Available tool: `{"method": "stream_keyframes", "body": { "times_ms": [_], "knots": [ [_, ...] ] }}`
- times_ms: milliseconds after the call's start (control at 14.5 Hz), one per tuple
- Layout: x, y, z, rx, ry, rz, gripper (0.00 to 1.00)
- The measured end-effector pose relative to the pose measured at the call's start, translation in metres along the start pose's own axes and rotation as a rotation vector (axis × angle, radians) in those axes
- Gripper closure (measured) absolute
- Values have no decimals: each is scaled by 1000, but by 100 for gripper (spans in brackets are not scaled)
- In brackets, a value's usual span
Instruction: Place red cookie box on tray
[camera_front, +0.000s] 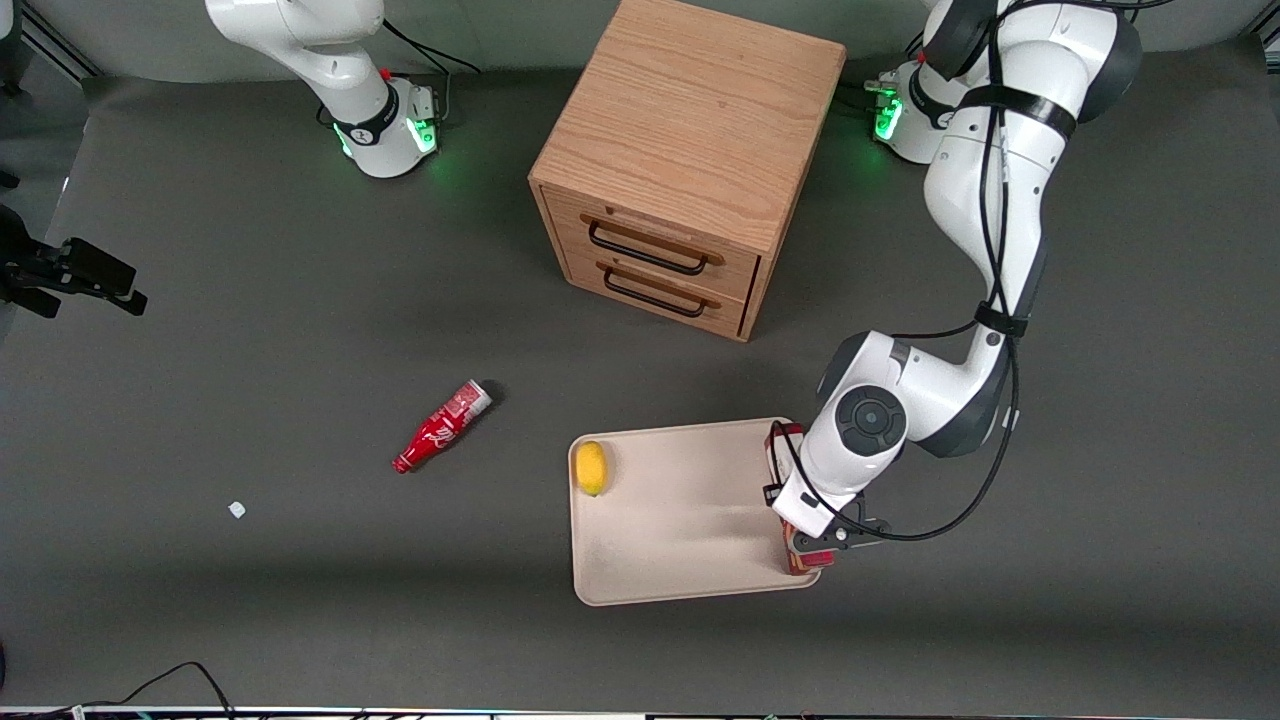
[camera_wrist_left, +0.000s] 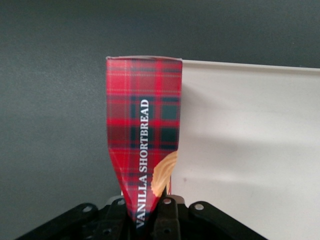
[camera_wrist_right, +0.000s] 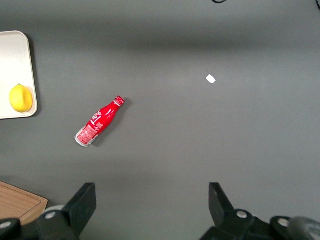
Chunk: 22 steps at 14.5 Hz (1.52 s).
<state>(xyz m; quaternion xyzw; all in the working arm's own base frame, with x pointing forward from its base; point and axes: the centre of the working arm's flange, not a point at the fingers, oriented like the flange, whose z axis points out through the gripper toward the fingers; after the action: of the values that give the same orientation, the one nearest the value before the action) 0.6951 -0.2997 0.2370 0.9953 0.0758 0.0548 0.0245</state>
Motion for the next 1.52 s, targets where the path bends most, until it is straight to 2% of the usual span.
{"method": "stream_keyframes", "body": {
  "times_ms": [207,276,483,759,828,966,1103,1172,1310,1379,1517],
  "knots": [
    [0,1,0,0,1,-2,84],
    [0,0,0,2,2,-2,78],
    [2,0,0,6,22,8,48],
    [11,4,-15,-18,61,-6,7],
    [14,4,-25,-25,74,-12,0],
    [25,-4,-53,-36,100,-31,0],
    [33,-22,-91,-32,96,-62,0],
    [34,-33,-111,-28,76,-74,0],
    [34,-63,-156,-14,12,-71,0],
    [33,-82,-182,1,-16,-62,0],
    [27,-127,-240,37,-49,-40,0]
  ]
}}
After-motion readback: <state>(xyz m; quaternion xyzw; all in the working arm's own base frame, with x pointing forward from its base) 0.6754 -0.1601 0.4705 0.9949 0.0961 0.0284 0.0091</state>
